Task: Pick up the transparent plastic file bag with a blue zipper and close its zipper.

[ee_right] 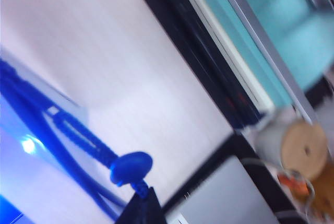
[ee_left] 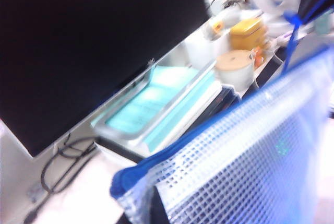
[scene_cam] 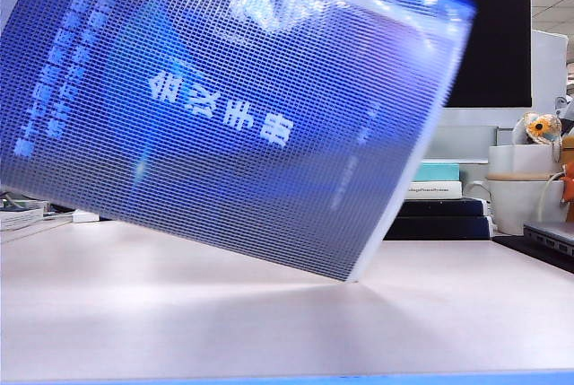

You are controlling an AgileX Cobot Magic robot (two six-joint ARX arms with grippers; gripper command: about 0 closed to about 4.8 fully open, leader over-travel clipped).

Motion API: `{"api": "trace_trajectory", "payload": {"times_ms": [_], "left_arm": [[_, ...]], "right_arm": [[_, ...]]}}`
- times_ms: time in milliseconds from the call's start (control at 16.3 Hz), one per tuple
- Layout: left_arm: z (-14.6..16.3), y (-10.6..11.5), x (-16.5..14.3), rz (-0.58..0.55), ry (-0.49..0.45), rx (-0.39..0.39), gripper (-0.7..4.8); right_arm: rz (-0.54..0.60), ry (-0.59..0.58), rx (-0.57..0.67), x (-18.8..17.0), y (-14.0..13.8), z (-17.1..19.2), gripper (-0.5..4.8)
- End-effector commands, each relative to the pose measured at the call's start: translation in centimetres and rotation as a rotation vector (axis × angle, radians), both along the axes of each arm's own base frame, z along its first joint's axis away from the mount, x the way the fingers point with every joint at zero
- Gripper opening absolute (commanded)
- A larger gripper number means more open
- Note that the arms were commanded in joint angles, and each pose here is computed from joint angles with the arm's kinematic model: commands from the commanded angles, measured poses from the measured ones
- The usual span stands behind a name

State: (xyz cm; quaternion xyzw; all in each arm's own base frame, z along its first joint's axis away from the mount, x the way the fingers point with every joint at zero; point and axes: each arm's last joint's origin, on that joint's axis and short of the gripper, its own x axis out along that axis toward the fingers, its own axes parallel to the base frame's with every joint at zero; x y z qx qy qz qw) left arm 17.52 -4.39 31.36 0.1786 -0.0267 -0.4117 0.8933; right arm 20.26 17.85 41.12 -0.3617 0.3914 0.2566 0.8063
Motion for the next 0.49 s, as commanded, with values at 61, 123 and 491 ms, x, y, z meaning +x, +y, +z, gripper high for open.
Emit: {"api": "trace_trajectory", "payload": {"times_ms": [61, 123, 491], "left_arm": [[0.0, 0.1, 0.0, 0.013, 0.016, 0.007, -0.06], [-0.1, 0.1, 0.0, 0.018, 0.018, 0.013, -0.06], [-0.4, 0.2, 0.0, 0.034, 0.025, 0.047, -0.06]], "right_arm": [[-0.121, -0.019, -0.048, 0.7, -1.7, 0.1, -0.01], [-0.187, -0.006, -0.058, 1.4, -2.8, 0.0, -0.01], [-0.323, 0.039, -0.049, 2.9, -5.6, -0.6, -0.01]]}}
